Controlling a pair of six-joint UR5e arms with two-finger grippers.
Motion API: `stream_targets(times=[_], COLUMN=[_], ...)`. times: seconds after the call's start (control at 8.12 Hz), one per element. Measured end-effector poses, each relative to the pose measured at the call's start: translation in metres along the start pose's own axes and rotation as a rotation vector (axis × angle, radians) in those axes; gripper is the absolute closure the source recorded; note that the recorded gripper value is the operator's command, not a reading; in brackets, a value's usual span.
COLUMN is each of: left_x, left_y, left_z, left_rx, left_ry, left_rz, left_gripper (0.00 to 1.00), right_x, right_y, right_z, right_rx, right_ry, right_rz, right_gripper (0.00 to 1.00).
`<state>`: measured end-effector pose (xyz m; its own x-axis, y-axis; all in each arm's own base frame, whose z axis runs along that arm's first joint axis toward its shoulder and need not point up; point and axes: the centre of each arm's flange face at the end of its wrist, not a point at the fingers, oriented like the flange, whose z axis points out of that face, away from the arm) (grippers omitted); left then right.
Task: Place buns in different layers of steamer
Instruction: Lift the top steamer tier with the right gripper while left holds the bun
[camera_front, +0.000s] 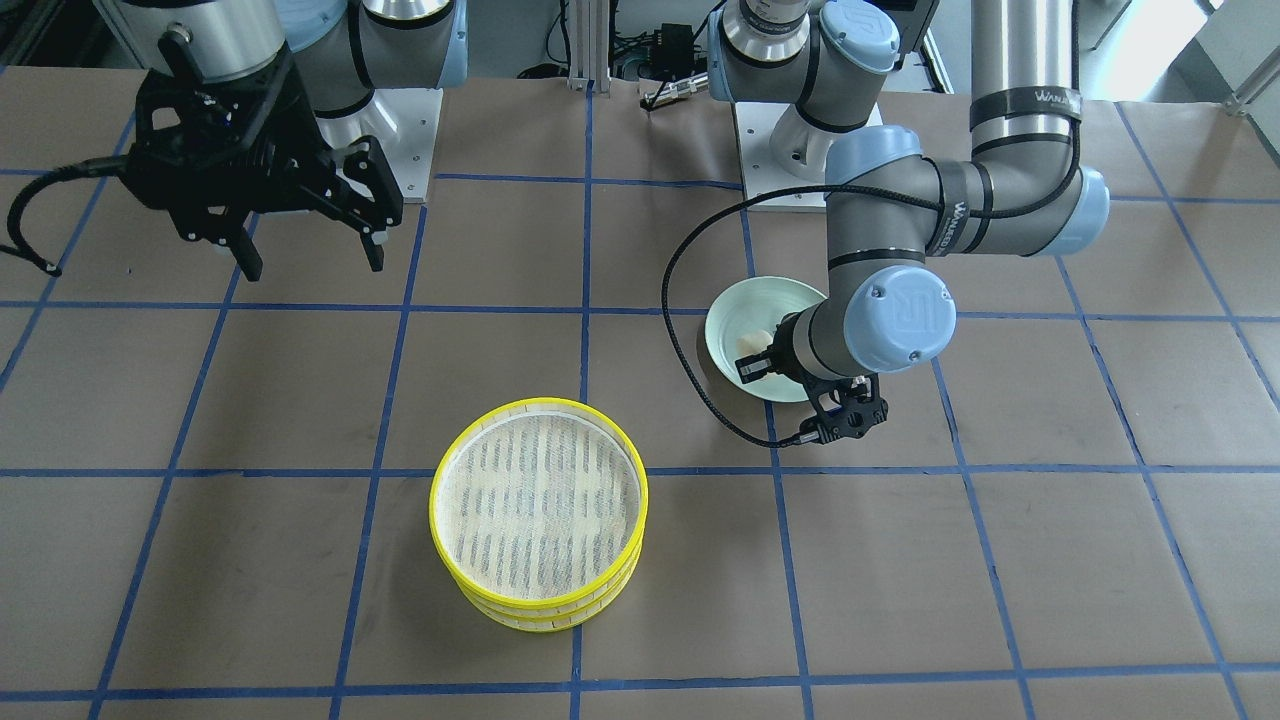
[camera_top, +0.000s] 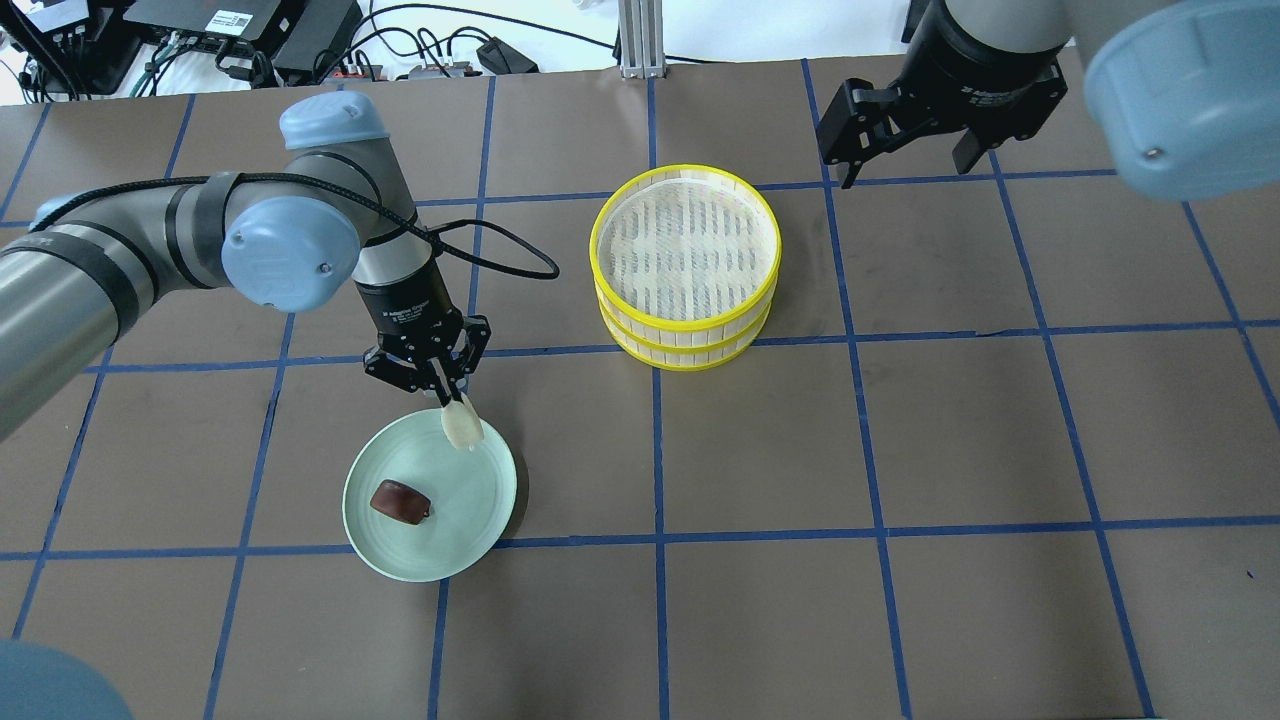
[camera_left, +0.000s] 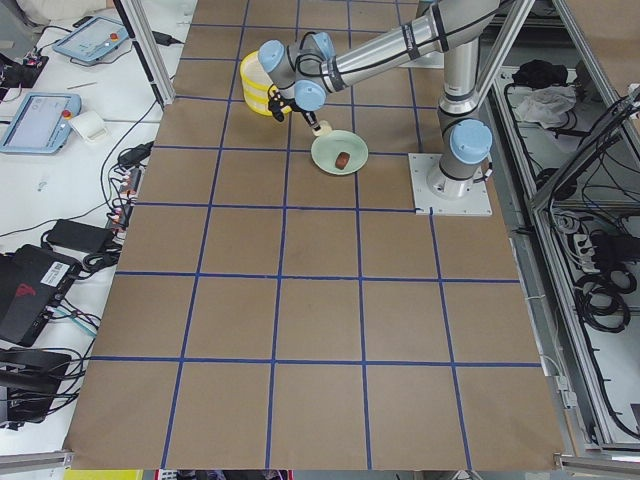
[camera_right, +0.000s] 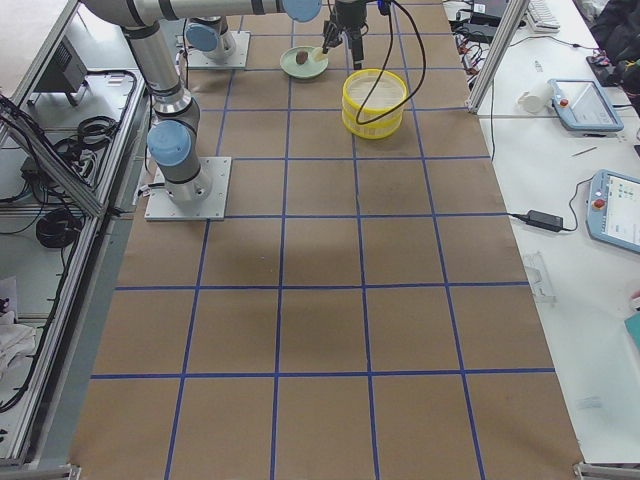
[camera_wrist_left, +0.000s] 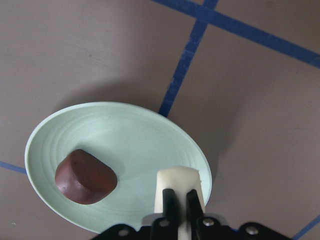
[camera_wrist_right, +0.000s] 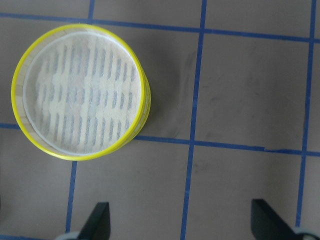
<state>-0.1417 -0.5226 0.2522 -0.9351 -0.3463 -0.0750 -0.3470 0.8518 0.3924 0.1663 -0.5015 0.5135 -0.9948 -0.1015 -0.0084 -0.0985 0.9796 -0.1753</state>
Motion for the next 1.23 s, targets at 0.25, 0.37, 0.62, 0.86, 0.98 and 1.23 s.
stream_targets(times=[0.25,0.37,0.62,0.86,0.98,1.23], left_x=[-0.008,-0.013,-0.021,-0.024,-0.024,-0.024], left_y=[0.008,0.009,0.005,0.002,0.002,0.001], left_z=[-0.047,-0.071,-0.105,-0.114,-0.113,-0.111], left_rx=[0.074,0.122,0.192,0.214,0.216,0.214], left_ry=[-0.012,-0.027,-0.034,-0.034,-0.035,-0.038], left_rz=[-0.008,-0.009,-0.018,-0.022,-0.02,-0.006], left_gripper=[1.0,1.0,1.0,1.0,1.0,1.0], right_x=[-0.011,-0.018,-0.025,-0.033,-0.04,-0.044], right_y=[-0.034,-0.052,-0.08,-0.09,-0.092,-0.095], right_z=[0.033,0.057,0.11,0.157,0.183,0.22], right_rx=[0.061,0.087,0.104,0.059,0.024,-0.018], right_ry=[-0.008,-0.015,-0.022,-0.026,-0.025,-0.016], right_rz=[-0.013,-0.019,-0.018,-0.022,-0.012,0.046], right_gripper=[0.0,0.0,0.0,0.0,0.0,0.0])
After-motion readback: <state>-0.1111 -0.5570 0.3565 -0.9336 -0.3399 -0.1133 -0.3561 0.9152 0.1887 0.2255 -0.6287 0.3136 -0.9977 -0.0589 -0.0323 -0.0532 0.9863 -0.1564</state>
